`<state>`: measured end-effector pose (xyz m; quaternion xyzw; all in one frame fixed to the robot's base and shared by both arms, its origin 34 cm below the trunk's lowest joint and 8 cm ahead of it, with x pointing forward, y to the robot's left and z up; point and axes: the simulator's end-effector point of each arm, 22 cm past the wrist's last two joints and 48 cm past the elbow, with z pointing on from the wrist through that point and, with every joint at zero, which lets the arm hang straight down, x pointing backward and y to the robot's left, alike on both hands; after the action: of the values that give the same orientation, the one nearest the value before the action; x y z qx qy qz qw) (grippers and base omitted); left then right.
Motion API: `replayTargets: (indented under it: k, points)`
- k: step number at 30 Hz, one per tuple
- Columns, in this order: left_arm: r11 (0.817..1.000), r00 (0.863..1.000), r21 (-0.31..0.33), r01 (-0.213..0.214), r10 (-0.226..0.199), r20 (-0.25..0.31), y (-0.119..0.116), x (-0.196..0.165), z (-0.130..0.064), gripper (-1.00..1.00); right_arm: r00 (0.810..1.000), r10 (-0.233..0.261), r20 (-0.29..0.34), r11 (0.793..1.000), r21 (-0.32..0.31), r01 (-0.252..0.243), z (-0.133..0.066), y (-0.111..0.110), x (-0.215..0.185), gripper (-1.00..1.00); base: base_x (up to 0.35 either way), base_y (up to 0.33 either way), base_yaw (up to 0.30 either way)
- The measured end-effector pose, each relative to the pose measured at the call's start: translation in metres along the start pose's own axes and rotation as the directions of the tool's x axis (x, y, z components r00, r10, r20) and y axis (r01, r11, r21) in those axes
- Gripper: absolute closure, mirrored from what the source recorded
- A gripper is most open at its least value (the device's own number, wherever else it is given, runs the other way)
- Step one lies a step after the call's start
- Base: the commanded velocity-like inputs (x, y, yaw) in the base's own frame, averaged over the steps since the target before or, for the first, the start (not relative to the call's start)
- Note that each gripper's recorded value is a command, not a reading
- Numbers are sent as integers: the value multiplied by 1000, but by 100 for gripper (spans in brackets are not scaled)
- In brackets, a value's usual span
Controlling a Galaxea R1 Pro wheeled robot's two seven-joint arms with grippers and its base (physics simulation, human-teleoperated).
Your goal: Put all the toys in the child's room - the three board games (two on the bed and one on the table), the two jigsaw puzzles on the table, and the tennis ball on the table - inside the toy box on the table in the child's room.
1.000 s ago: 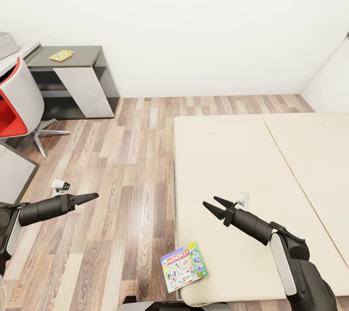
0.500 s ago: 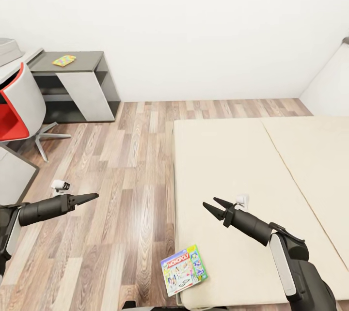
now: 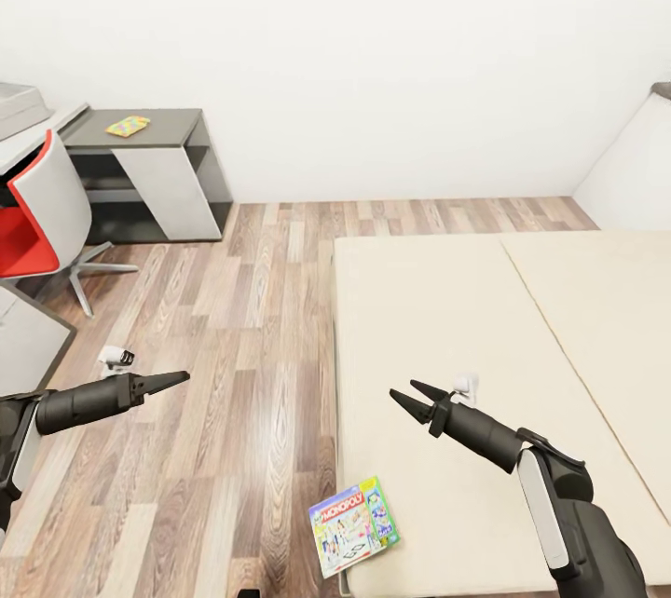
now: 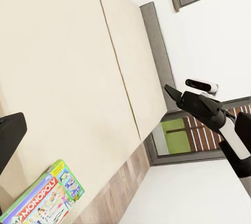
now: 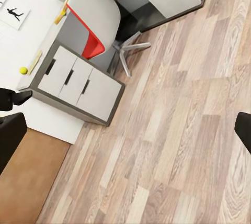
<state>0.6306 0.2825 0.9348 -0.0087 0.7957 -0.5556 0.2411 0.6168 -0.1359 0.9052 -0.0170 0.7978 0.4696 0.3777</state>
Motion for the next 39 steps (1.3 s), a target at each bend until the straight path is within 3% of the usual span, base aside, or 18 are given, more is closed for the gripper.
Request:
replayTargets:
  k: [39]
  points:
    - [998, 998, 18, -57, 57, 27, -29, -16, -8, -100, 998, -46, 36, 999, -19, 47, -5, 22, -23, -100, 0, 0, 0]
